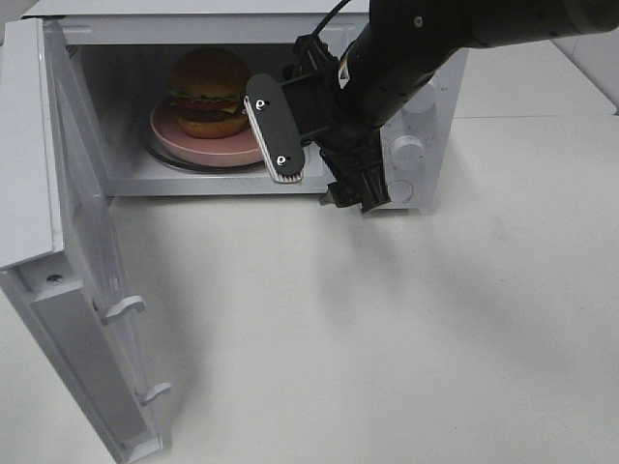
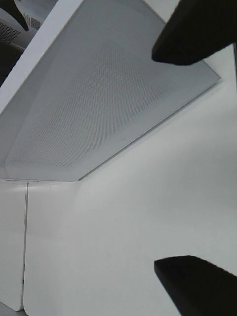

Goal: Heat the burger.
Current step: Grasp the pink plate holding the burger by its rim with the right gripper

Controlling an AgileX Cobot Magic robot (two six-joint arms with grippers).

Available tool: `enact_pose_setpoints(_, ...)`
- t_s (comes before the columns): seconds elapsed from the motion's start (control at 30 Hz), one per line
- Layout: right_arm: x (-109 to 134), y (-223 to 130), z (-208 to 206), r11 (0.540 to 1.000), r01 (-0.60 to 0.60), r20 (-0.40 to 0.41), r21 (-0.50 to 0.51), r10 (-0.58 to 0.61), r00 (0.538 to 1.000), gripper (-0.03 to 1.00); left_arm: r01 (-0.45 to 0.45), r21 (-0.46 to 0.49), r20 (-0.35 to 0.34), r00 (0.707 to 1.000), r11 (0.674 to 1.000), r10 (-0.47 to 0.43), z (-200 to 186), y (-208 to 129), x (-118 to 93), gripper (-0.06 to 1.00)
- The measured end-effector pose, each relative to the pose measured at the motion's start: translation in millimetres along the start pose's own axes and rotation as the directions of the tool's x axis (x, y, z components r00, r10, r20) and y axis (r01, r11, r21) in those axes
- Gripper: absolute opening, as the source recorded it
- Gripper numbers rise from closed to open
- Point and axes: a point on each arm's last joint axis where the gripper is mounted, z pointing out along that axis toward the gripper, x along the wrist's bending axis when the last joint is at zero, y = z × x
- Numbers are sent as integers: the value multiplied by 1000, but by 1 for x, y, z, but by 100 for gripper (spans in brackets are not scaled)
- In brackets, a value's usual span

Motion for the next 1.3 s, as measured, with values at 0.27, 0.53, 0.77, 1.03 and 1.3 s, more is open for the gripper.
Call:
enact_pose_setpoints(0.27,-13,3,24,1000,2,16,-2,-2,1000,93,0,0,0,1000,1000,0,0,0,0,96)
enact_pose_setpoints(0.53,-22,7,55,1000,2,19,-2,-2,1000,92,0,0,0,1000,1000,0,0,0,0,96)
enact_pose_setpoints(0.77,-28,9,78,1000,-10,20,-1,10,1000,91,0,0,0,1000,1000,0,0,0,0,96)
enact_pose_setpoints(1.03,-30,11,104,1000,-13,5,3,13,1000,89,0,0,0,1000,1000,0,0,0,0,96)
enact_pose_setpoints(1.3,-29,13,128,999,-53,-8,-9,53,999,87,0,0,0,1000,1000,0,0,0,0,96)
